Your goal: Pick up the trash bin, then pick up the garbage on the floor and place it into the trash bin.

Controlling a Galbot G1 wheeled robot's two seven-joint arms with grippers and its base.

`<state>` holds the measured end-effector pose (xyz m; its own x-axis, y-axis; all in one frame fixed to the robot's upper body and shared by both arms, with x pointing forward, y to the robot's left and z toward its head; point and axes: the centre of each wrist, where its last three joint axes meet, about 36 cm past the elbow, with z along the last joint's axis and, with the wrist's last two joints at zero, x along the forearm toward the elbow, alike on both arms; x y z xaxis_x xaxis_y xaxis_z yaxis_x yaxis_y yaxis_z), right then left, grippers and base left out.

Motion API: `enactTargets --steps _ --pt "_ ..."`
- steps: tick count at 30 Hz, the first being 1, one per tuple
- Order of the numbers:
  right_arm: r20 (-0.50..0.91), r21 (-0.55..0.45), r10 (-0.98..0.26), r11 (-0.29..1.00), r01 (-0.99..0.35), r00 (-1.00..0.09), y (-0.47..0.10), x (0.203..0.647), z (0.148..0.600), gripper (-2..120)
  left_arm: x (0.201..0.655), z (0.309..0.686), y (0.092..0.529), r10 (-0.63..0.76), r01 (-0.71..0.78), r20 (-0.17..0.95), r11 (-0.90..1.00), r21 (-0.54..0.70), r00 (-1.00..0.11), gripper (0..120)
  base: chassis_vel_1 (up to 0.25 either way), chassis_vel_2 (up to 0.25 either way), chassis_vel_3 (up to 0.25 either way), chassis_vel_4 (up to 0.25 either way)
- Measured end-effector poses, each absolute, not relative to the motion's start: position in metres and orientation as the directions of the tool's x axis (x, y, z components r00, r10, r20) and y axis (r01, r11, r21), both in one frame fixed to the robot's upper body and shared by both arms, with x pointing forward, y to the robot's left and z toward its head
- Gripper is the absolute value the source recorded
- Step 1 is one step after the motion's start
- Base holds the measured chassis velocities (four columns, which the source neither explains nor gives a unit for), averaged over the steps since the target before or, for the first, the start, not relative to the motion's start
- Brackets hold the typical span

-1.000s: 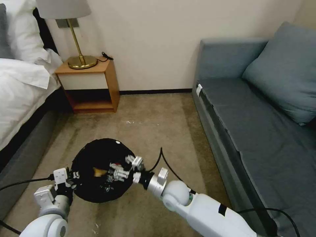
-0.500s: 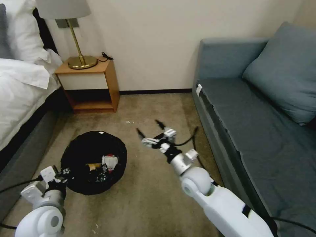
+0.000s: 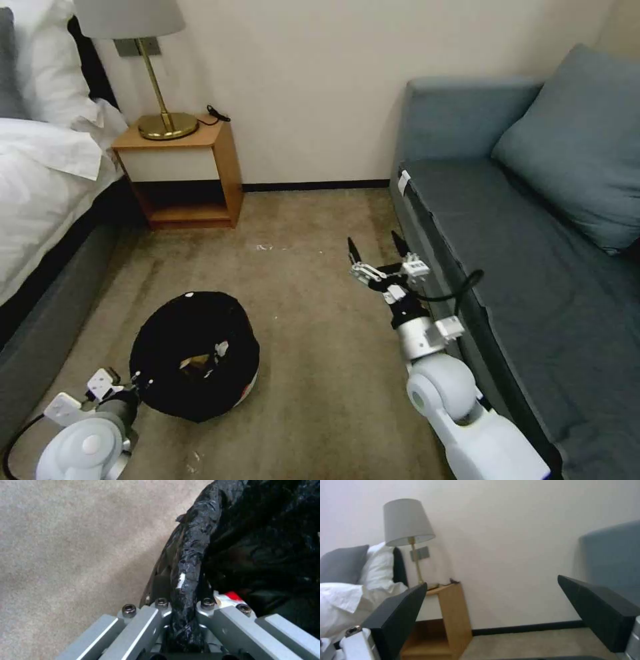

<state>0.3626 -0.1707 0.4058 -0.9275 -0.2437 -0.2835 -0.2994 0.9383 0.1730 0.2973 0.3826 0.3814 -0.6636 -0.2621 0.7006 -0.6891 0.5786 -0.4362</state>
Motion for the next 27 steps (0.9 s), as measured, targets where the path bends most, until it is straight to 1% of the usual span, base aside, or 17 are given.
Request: enactTargets --steps 1,3,5,8,10,11,12,14,16,18,19,21,22,23,25,26,27 --pt "-0.275 0.183 -0.225 0.942 -0.280 -0.935 -0.172 0.354 0.405 100 0.301 0.377 0.387 -0.270 -0.698 0.705 0.574 -0.428 -0.655 8 0.000 0.000 0.000 0.000" --pt "-0.268 0.184 -0.220 0.944 -0.273 -0.938 -0.172 0.349 0.404 100 0.303 0.374 0.389 -0.277 -0.706 0.710 0.571 -0.419 -0.647 9 0.000 0.000 0.000 0.000" --pt "-0.262 0.180 -0.217 0.946 -0.268 -0.940 -0.173 0.345 0.403 100 0.304 0.371 0.390 -0.283 -0.715 0.718 0.567 -0.408 -0.635 14 0.000 0.000 0.000 0.000" --pt "-0.257 0.168 -0.210 0.952 -0.258 -0.943 -0.174 0.344 0.404 100 0.308 0.366 0.391 -0.290 -0.729 0.733 0.563 -0.389 -0.615 27 0.000 0.000 0.000 0.000" --pt "-0.257 0.168 -0.210 0.952 -0.258 -0.943 -0.174 0.344 0.404 100 0.308 0.366 0.391 -0.290 -0.729 0.733 0.563 -0.389 -0.615 27 0.000 0.000 0.000 0.000" --pt "-0.256 0.169 -0.204 0.953 -0.252 -0.945 -0.174 0.343 0.407 100 0.308 0.366 0.388 -0.285 -0.727 0.735 0.568 -0.387 -0.615 37 0.000 0.000 0.000 0.000" --pt "-0.255 0.169 -0.203 0.953 -0.250 -0.945 -0.174 0.343 0.408 100 0.308 0.368 0.387 -0.283 -0.723 0.733 0.571 -0.389 -0.618 43 0.000 0.000 0.000 0.000" --pt "-0.255 0.170 -0.201 0.954 -0.249 -0.946 -0.174 0.343 0.408 100 0.308 0.372 0.384 -0.277 -0.714 0.728 0.578 -0.395 -0.627 46 0.000 0.000 0.000 0.000" --pt "-0.253 0.171 -0.197 0.954 -0.244 -0.947 -0.174 0.343 0.409 100 0.307 0.384 0.379 -0.273 -0.694 0.708 0.593 -0.409 -0.651 56 0.000 0.000 0.000 0.000" --pt "-0.253 0.172 -0.196 0.955 -0.244 -0.947 -0.174 0.343 0.409 100 0.306 0.386 0.378 -0.273 -0.691 0.705 0.595 -0.411 -0.655 56 0.000 0.000 0.000 0.000" --pt "-0.253 0.172 -0.195 0.955 -0.242 -0.948 -0.173 0.342 0.410 100 0.306 0.395 0.375 -0.272 -0.677 0.689 0.603 -0.422 -0.672 66 0.000 0.000 0.000 0.000" --pt "-0.251 0.176 -0.189 0.955 -0.237 -0.949 -0.172 0.339 0.411 100 0.304 0.415 0.370 -0.272 -0.646 0.653 0.623 -0.441 -0.707 76 0.000 0.000 0.000 0.000" --pt "-0.251 0.176 -0.189 0.955 -0.237 -0.949 -0.172 0.339 0.411 100 0.304 0.415 0.370 -0.272 -0.646 0.653 0.623 -0.441 -0.707 76 0.000 0.000 0.000 0.000" --pt "-0.251 0.177 -0.186 0.956 -0.234 -0.950 -0.173 0.338 0.411 100 0.302 0.423 0.367 -0.274 -0.633 0.636 0.633 -0.445 -0.721 83 0.000 0.000 0.000 0.000" --pt "-0.252 0.177 -0.184 0.956 -0.232 -0.950 -0.173 0.337 0.412 100 0.301 0.427 0.365 -0.277 -0.627 0.628 0.640 -0.444 -0.727 85 0.000 0.000 0.000 0.000" --pt "-0.254 0.175 -0.180 0.958 -0.228 -0.950 -0.175 0.336 0.413 100 0.297 0.435 0.361 -0.290 -0.617 0.611 0.658 -0.432 -0.737 93 0.000 0.000 0.000 0.000" --pt "-0.254 0.175 -0.180 0.958 -0.228 -0.950 -0.175 0.336 0.413 100 0.297 0.435 0.361 -0.290 -0.617 0.611 0.658 -0.432 -0.737 93 0.000 0.000 0.000 0.000"
